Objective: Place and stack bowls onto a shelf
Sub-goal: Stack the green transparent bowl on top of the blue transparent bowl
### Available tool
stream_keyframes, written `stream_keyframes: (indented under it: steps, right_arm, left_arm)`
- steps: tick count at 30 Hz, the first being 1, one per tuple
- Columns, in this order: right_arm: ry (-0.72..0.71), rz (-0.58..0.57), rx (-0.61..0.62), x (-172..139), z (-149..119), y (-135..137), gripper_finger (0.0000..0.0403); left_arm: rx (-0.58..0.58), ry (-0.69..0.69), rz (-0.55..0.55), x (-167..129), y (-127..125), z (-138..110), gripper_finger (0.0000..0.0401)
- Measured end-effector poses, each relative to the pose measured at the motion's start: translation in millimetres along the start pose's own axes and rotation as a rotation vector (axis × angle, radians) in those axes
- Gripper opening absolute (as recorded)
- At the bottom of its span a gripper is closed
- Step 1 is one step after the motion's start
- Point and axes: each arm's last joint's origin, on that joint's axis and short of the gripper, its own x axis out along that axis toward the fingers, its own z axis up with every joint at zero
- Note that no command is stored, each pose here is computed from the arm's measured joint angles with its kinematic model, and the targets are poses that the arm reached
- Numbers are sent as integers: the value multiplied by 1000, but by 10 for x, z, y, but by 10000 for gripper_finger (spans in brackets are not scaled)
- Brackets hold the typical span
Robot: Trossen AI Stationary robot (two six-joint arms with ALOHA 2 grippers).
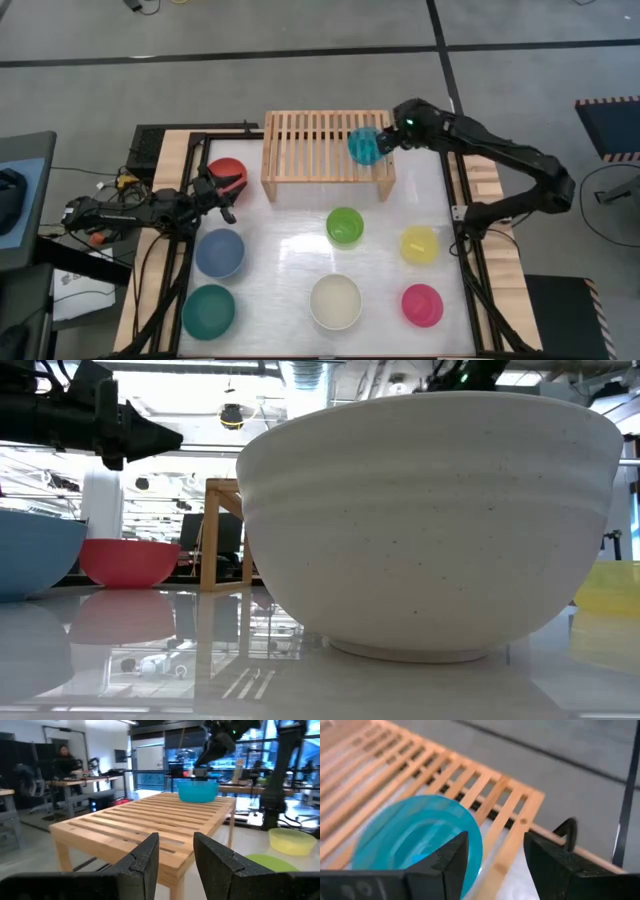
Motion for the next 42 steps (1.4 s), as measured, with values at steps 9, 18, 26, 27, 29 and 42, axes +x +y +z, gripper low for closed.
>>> stream_keyframes:
  steps: [9, 18, 26, 27, 29, 42]
  right_arm:
    - [46, 197, 18, -353, -637, 375, 218]
    - [133, 268, 47, -325, -1450, 940, 217]
    - [213, 140, 26, -23, -1836, 1254, 217]
    - [223, 121, 23, 27, -1881, 1279, 217]
    - [250, 84, 22, 131, -1961, 1319, 217]
    - [353, 82, 67, 497, -2111, 1462, 211]
  left_arm:
    - [16, 10, -260, 44, -112, -38, 110]
    - [58, 31, -318, 227, -247, -67, 110]
    - [109, 148, -321, 587, -456, 21, 110]
    - [113, 163, -311, 632, -481, 22, 110]
    - [121, 193, -285, 723, -529, 12, 110]
    - [204, 275, -268, 988, -693, -74, 110]
